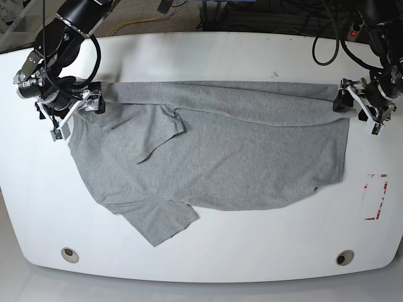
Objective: Fold the T-shirt properly
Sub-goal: 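Pull the held shirt edge taut between both grippers, then move both grippers to the opposite shirt edge and grasp it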
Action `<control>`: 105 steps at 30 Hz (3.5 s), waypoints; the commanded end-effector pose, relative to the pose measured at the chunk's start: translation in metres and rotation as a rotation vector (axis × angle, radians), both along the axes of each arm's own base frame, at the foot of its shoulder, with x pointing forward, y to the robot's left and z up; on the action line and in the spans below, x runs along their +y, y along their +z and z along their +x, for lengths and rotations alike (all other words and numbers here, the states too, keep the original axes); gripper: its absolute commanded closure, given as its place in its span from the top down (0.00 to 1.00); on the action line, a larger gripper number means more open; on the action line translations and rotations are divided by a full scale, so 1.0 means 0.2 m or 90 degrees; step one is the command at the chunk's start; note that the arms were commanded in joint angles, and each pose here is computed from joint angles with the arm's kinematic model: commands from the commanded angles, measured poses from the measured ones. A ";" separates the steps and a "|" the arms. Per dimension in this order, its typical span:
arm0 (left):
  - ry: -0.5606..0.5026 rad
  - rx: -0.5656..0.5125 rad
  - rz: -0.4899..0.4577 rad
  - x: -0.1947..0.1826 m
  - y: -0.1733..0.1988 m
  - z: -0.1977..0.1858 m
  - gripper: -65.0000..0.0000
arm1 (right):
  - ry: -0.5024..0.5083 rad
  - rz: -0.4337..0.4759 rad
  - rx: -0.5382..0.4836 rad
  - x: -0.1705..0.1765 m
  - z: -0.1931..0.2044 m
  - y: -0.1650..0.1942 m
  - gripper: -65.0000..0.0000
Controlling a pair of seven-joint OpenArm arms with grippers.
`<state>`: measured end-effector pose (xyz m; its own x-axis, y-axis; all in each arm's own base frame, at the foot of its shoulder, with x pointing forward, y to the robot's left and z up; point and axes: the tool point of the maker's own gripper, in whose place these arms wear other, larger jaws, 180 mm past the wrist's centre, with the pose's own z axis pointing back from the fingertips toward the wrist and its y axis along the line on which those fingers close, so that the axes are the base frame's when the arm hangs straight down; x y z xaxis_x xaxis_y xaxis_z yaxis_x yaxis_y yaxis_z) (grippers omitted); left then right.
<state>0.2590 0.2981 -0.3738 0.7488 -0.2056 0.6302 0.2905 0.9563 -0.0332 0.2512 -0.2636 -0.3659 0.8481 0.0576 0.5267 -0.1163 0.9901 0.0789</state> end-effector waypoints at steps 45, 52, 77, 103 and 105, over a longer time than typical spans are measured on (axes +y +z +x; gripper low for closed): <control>-0.027 0.135 0.079 0.07 -0.23 -0.37 0.40 | -0.060 -0.122 0.111 -0.27 -0.38 -0.14 0.20; -0.052 0.123 0.101 0.05 -0.17 -0.37 0.42 | -0.055 -0.149 0.089 -0.28 -0.37 -0.07 0.47; -0.143 -0.026 0.161 -0.15 0.18 0.00 0.47 | 0.020 -0.050 -0.037 -0.03 0.31 0.04 0.82; -0.062 -0.062 0.123 -0.05 0.24 0.24 0.67 | -0.091 0.158 -0.217 -0.18 1.08 -0.07 0.82; -0.039 -0.071 0.116 -0.02 0.25 0.25 0.67 | -0.093 0.165 -0.215 -0.17 1.07 -0.09 0.82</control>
<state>0.2995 0.2902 -0.3367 0.6877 -0.3823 0.6172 0.3641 0.9171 0.1624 0.4486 -0.2945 -0.4065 0.6709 -0.2102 0.7111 -0.0199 0.9535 0.3006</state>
